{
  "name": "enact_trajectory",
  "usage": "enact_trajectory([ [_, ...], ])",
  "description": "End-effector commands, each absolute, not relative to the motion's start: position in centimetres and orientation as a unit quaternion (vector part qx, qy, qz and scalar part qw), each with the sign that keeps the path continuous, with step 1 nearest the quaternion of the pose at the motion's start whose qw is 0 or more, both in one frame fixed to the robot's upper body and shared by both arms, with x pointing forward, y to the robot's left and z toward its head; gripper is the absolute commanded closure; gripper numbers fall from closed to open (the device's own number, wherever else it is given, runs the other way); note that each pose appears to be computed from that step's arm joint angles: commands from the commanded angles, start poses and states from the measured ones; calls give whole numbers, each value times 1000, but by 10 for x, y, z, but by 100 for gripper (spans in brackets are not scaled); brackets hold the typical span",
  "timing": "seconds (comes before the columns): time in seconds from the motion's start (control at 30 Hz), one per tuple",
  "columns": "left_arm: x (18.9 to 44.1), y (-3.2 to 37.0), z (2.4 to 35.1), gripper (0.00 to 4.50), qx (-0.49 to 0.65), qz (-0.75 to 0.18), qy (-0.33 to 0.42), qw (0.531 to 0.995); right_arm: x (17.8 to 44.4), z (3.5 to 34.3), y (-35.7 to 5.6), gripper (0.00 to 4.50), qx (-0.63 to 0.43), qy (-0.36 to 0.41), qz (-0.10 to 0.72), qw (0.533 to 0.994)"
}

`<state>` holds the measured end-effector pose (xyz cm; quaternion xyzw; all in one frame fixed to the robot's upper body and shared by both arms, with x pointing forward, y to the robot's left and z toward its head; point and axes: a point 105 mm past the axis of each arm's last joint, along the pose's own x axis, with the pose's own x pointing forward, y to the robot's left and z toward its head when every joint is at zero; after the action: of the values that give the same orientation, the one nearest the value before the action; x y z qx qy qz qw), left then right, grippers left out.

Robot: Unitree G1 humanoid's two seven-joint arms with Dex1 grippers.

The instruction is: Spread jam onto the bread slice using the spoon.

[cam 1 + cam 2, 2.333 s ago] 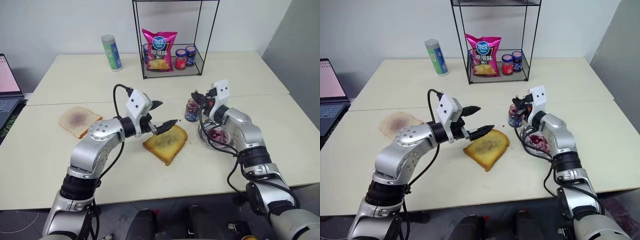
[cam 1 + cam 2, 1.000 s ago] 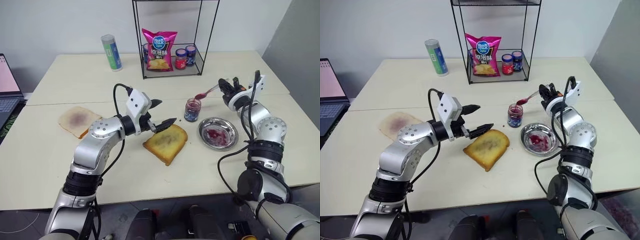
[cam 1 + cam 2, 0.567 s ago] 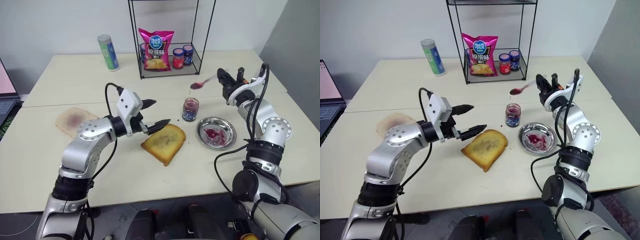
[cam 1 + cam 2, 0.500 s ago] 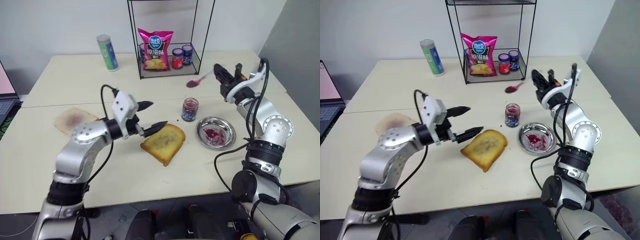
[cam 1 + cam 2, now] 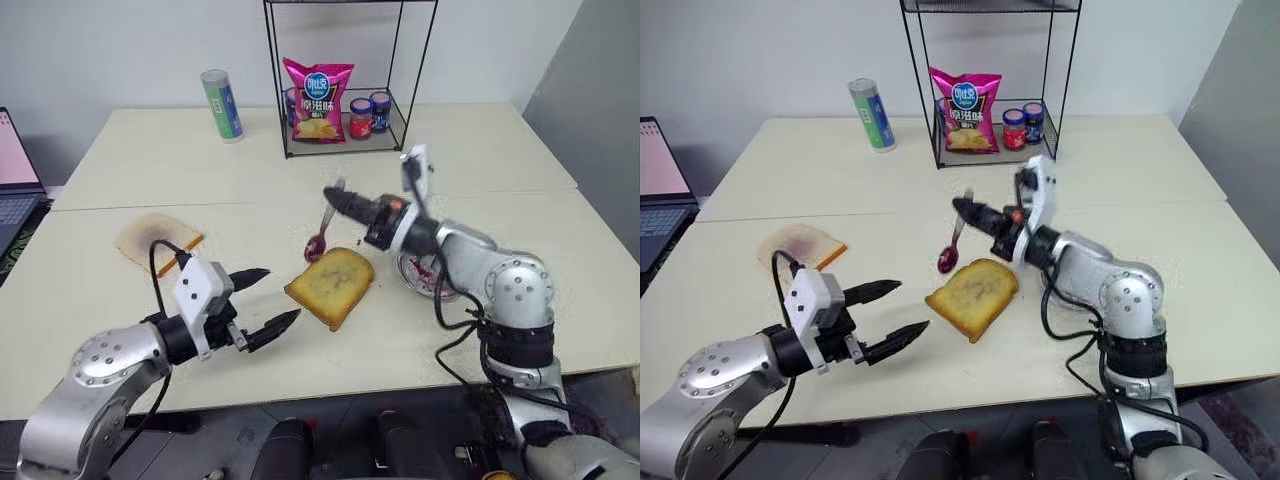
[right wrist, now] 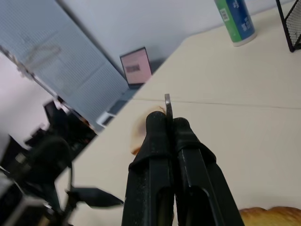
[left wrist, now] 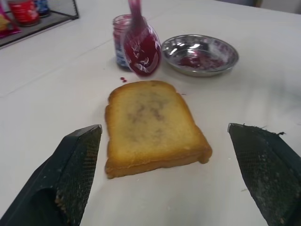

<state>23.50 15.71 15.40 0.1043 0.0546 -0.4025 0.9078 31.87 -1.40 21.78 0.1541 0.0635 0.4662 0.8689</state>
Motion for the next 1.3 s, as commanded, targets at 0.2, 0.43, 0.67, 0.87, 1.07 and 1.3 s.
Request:
enact_trajectory([
  [0.2, 229, 153, 161, 0, 108, -397, 34, 911, 291, 210, 1, 449, -69, -84, 539, 836],
  [0.43, 237, 154, 164, 0, 117, -401, 30, 908, 298, 202, 4, 449, -82, -103, 536, 834],
  [0.67, 242, 153, 167, 0, 117, -409, 27, 905, 311, 192, -5, 449, -88, -100, 511, 849],
  [0.87, 242, 151, 165, 0, 116, -412, 28, 904, 318, 187, -21, 449, -108, -98, 487, 861],
  [1.07, 248, 152, 167, 0, 121, -413, 25, 902, 324, 182, -39, 449, -118, -92, 459, 876],
  [1.3, 251, 154, 169, 0, 126, -417, 22, 900, 326, 195, -37, 449, -95, -105, 453, 880],
])
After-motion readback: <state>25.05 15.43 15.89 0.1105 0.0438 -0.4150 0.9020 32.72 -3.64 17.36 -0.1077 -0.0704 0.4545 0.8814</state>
